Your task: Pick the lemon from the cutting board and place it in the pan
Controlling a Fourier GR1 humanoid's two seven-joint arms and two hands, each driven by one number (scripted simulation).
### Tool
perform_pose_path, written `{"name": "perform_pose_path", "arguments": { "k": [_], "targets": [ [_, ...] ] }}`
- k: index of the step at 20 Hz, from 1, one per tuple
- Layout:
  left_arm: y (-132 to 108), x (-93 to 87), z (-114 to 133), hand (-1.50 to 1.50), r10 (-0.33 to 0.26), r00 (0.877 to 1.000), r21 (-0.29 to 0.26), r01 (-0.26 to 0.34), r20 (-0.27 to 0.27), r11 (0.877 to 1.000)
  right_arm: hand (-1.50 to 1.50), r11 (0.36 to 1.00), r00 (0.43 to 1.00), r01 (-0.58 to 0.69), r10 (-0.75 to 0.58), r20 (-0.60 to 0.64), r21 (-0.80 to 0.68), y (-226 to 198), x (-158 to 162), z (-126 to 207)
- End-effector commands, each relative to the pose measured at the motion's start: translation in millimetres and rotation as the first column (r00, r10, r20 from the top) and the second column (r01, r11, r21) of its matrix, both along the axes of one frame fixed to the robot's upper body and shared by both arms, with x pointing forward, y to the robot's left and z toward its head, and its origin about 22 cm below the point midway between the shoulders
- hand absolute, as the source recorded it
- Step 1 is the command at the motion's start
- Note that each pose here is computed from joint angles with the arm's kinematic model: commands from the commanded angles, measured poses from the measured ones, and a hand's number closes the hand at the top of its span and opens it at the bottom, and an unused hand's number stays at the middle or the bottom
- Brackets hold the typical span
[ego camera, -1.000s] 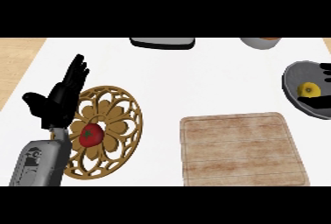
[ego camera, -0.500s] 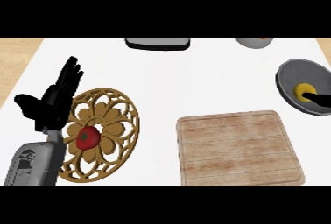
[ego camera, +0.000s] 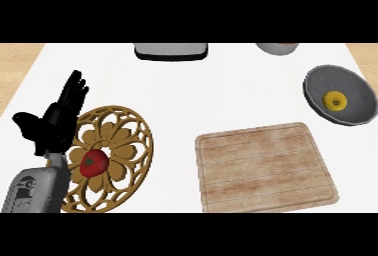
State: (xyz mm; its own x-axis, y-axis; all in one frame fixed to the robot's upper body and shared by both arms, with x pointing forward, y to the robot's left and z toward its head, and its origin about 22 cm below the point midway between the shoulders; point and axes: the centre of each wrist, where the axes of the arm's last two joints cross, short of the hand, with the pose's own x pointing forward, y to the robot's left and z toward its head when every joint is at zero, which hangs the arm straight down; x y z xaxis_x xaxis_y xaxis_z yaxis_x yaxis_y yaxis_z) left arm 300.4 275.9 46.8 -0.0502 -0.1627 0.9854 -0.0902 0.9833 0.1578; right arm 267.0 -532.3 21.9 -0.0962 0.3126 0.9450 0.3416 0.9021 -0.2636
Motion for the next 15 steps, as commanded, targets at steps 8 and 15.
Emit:
{"name": "perform_pose_path", "arguments": {
  "k": [8,15],
  "targets": [
    [14.7,-11.6,-13.7,0.0,0.037,0.999,-0.005,-0.037,0.003,0.999,-1.5,0.998,0.998,-0.064,0.063,0.028,0.02,-49.1,-88.2,-1.2],
    [2.8,-6.1,-21.5,0.0,0.038,0.999,0.006,-0.038,-0.002,0.999,-1.5,0.995,0.996,-0.086,0.084,-0.032,-0.053,-36.5,-85.1,1.8]
  ]
}}
